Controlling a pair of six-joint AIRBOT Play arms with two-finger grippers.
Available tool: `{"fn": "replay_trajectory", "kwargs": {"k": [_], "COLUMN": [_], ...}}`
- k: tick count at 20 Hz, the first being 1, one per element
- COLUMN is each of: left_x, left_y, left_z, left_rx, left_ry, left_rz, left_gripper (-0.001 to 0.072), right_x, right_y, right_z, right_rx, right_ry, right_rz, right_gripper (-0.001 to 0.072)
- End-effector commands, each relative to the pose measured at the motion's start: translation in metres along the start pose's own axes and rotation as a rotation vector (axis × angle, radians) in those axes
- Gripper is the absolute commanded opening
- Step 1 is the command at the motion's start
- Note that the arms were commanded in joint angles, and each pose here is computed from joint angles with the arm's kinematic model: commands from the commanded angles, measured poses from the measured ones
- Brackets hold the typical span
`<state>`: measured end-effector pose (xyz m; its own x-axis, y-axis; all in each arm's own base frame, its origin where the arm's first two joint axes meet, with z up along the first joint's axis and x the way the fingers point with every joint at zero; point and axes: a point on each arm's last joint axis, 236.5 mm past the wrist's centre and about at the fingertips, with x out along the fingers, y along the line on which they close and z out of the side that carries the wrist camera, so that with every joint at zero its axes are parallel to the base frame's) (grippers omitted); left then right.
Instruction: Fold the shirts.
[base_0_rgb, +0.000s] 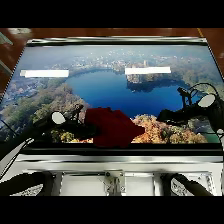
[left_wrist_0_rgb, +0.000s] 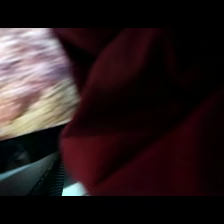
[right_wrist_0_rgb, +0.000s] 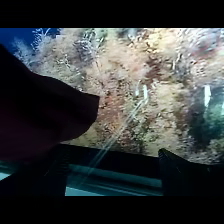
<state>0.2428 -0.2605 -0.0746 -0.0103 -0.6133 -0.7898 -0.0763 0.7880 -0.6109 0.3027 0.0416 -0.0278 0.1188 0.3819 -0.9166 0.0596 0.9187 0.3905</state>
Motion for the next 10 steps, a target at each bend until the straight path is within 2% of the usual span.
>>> {"fn": "replay_trajectory", "kwargs": {"k": [1,2,4,5,10], "left_x": [0.015,0.016,0.016,0.015,0.012], "left_y": [-0.009,-0.007,-0.006,-0.005,-0.007], "left_z": [0.009,0.008,0.01,0.011,0.006], "left_rx": [-0.042,-0.045,-0.048,-0.049,-0.046], "left_ry": [-0.062,-0.058,-0.061,-0.063,-0.043], "left_rz": [-0.03,-0.026,-0.025,-0.026,-0.033], "left_gripper": [0.0477,0.0377,0.0054,0.0036,0.0037], "right_x": [0.014,0.017,0.024,0.029,0.075], "right_y": [0.002,0.001,-0.001,0.0,0.008], "right_z": [-0.003,-0.003,-0.006,-0.007,-0.024], "right_rx": [0.019,0.023,0.035,0.048,0.232], "right_ry": [0.051,0.061,0.087,0.099,0.067], "right_rz": [0.059,0.059,0.064,0.077,0.186], "right_gripper": [0.0677,0.0677,0.0677,0.0677,0.0677]}}
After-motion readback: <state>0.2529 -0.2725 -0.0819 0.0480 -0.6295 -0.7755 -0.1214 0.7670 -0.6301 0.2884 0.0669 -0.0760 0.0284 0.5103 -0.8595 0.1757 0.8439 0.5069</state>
